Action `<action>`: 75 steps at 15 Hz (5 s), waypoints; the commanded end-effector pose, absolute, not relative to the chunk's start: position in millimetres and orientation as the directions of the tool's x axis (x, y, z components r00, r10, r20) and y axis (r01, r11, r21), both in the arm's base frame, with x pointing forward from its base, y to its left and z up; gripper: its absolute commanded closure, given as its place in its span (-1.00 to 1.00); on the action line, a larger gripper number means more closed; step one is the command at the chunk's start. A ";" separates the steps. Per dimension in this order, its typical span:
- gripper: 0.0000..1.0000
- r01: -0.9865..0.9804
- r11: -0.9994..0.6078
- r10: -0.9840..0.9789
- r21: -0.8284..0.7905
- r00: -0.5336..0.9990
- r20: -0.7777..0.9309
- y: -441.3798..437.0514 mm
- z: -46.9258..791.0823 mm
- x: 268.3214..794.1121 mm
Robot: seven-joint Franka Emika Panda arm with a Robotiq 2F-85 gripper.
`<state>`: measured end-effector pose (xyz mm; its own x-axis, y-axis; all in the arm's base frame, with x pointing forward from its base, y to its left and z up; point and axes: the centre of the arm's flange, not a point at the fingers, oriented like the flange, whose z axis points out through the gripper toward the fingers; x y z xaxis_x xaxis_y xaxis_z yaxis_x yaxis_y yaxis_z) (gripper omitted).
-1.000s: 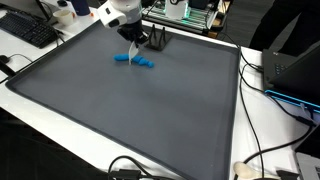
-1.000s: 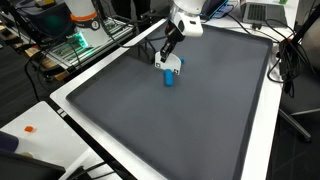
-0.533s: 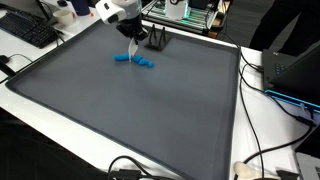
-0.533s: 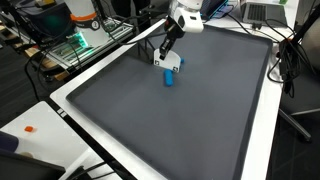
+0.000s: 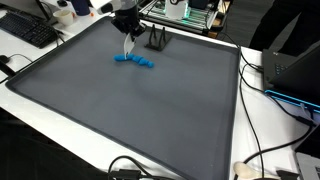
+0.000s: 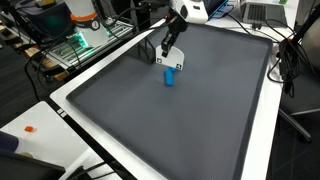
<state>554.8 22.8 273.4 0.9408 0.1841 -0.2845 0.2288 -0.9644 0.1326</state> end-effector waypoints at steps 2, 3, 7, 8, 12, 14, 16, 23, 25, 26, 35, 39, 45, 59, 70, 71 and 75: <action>0.98 0.281 -0.942 0.222 0.183 0.931 -0.290 10.1 271.2 560.5; 0.98 0.289 -0.939 0.230 0.184 0.930 -0.289 9.0 269.6 562.3; 0.98 0.302 -0.935 0.244 0.187 0.928 -0.281 8.4 263.7 568.2; 0.98 0.304 -0.935 0.248 0.182 0.928 -0.278 8.7 261.2 569.9; 0.98 0.321 -0.928 0.268 0.189 0.928 -0.260 9.2 253.4 573.5; 0.98 0.334 -0.922 0.281 0.198 0.926 -0.254 9.8 249.9 575.3; 0.98 0.350 -0.913 0.297 0.208 0.922 -0.249 10.9 247.1 576.9; 0.98 0.379 -0.900 0.320 0.213 0.909 -0.266 10.6 234.5 574.4; 0.98 0.382 -0.900 0.323 0.209 0.908 -0.268 10.9 229.8 573.3; 0.98 0.384 -0.900 0.326 0.206 0.907 -0.267 11.2 228.1 573.0; 0.98 0.371 -0.908 0.316 0.194 0.911 -0.265 6.6 213.1 565.7; 0.98 0.358 -0.917 0.301 0.174 0.910 -0.286 -1.0 209.9 559.8; 0.98 0.347 -0.926 0.290 0.148 0.906 -0.308 -6.6 214.4 554.7; 0.98 0.351 -0.931 0.298 0.095 0.886 -0.354 -12.0 227.1 546.6; 0.98 0.288 -0.952 0.243 0.101 0.915 -0.323 -17.4 271.3 537.9; 0.98 0.274 -0.957 0.230 0.099 0.919 -0.322 -18.0 277.4 536.1; 0.98 0.166 -0.984 0.141 0.060 0.943 -0.302 -20.3 303.9 526.5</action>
